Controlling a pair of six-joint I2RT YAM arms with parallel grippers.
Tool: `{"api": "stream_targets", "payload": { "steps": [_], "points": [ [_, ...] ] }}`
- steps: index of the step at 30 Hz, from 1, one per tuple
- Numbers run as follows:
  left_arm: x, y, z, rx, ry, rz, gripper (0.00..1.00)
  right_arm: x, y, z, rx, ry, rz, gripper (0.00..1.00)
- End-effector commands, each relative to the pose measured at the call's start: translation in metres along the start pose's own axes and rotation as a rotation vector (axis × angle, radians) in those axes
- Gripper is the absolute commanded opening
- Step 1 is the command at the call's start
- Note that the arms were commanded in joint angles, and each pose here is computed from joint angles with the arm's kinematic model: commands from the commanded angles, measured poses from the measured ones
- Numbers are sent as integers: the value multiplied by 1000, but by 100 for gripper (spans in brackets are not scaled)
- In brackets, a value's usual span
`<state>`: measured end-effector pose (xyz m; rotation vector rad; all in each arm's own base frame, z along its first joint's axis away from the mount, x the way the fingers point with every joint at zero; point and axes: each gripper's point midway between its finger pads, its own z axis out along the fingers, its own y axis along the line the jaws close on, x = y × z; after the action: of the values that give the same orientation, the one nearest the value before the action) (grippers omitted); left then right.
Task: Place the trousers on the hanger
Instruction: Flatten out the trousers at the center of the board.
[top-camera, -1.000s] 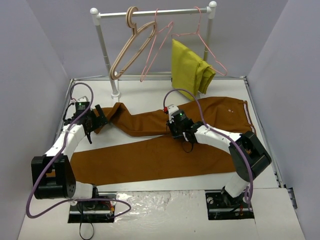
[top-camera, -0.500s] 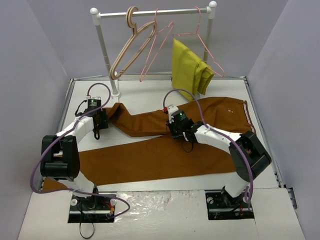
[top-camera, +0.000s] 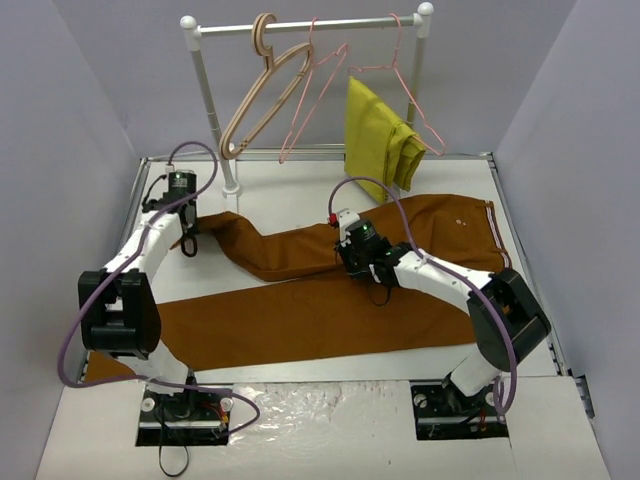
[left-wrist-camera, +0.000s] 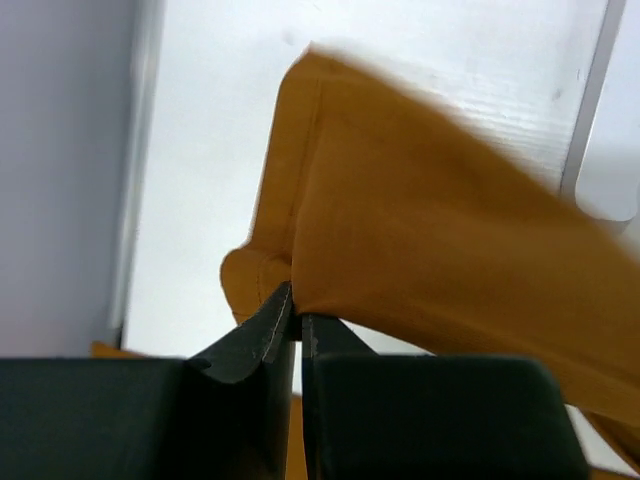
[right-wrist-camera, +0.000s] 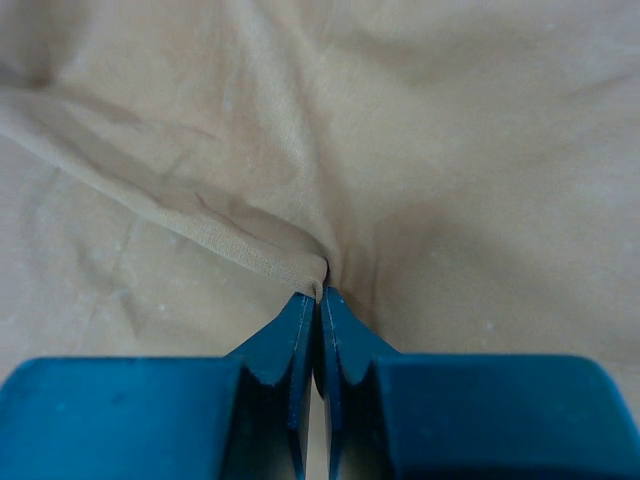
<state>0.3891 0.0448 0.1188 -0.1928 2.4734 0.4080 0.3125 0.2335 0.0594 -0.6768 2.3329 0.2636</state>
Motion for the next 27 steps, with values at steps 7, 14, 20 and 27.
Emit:
{"api": "stream_targets", "payload": {
  "steps": [7, 14, 20, 27],
  "points": [
    [-16, 105, -144, -278, 54, 17, 2, -10, -1, -24, 17, -39, 38, 1],
    [14, 111, -107, -272, 163, -38, 2, -5, -8, -19, 65, -33, 49, 2],
    [41, 107, -44, -241, 344, -85, 2, 0, -1, -5, 57, -10, 37, 2],
    [23, 113, 14, -256, 407, -140, 2, -13, 7, 10, 59, -36, 62, 5]
  ]
}}
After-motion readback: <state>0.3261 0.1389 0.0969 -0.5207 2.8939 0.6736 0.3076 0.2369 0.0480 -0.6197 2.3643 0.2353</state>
